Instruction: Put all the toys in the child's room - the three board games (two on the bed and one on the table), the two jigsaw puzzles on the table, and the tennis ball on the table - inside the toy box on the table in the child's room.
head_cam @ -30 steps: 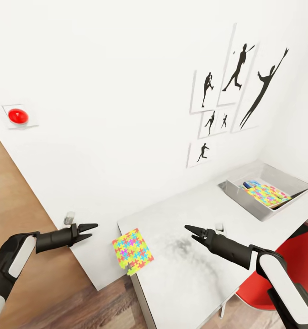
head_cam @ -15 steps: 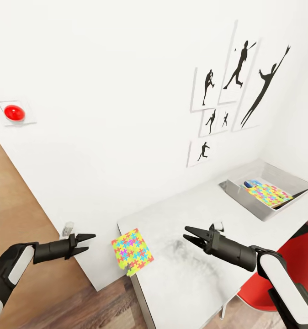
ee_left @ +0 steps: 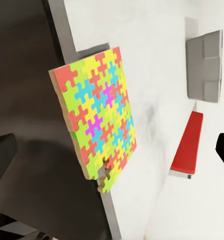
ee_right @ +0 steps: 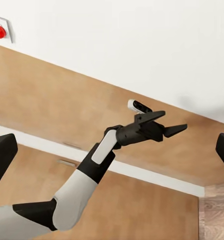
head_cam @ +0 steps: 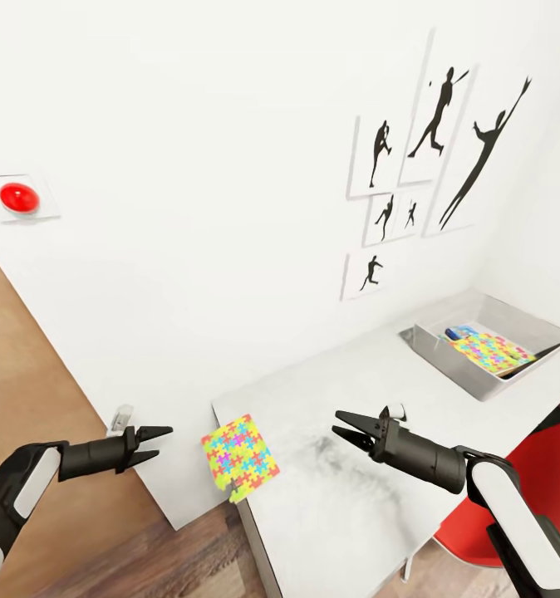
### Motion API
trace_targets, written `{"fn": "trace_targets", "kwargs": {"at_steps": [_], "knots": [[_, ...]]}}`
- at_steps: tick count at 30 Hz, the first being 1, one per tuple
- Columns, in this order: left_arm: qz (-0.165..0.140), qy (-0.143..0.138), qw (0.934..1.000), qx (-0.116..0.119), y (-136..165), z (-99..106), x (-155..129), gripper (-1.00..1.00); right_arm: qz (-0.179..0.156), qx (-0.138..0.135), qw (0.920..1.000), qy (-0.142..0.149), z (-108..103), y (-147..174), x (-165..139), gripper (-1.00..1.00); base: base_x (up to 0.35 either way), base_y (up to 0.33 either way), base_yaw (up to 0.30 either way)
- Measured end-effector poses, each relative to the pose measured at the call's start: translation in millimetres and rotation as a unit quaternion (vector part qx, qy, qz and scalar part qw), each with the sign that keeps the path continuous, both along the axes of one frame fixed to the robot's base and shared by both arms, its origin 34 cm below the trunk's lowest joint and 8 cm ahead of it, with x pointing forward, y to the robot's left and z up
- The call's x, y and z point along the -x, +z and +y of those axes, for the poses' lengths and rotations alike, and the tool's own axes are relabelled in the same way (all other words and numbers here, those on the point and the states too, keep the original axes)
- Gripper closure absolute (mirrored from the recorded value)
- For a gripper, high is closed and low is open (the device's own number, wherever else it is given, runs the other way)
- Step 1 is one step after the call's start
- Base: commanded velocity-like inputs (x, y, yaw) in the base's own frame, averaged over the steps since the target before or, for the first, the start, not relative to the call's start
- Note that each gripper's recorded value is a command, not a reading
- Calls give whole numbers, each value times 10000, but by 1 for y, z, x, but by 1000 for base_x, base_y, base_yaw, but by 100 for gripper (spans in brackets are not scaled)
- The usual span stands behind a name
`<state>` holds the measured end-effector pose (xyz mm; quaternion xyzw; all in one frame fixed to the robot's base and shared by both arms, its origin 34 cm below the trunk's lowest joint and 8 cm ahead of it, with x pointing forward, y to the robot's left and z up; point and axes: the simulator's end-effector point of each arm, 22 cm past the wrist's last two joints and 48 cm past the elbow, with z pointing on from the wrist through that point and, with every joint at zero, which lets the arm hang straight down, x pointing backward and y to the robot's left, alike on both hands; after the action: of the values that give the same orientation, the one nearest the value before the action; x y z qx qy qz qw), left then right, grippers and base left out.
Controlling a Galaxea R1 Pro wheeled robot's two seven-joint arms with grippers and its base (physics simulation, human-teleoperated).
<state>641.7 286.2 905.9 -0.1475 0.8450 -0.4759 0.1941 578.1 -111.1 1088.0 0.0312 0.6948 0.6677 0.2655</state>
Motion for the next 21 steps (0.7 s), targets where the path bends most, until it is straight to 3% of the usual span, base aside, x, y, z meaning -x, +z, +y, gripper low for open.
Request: {"fn": "trace_targets", "kwargs": {"at_steps": [5,9,15,17,21], "knots": [[20,19,10000,-14,-7,2,-1,-100,1,15,10000,5,-1,-5,-1,-100,0,0,0],[209,103,9997,17,-24,5,4,-100,19,29,10000,34,-1,-10,-1,-100,0,0,0],[235,155,9996,-2,-39,4,4,-100,70,73,9998,176,14,-19,1,-100,0,0,0],[209,162,9996,-35,-43,4,3,-100,-44,205,9996,185,17,-15,-10,-100,0,0,0],[149,173,9997,-95,-48,6,1,-100,-882,464,9949,155,24,46,-61,-100,0,0,0]]}}
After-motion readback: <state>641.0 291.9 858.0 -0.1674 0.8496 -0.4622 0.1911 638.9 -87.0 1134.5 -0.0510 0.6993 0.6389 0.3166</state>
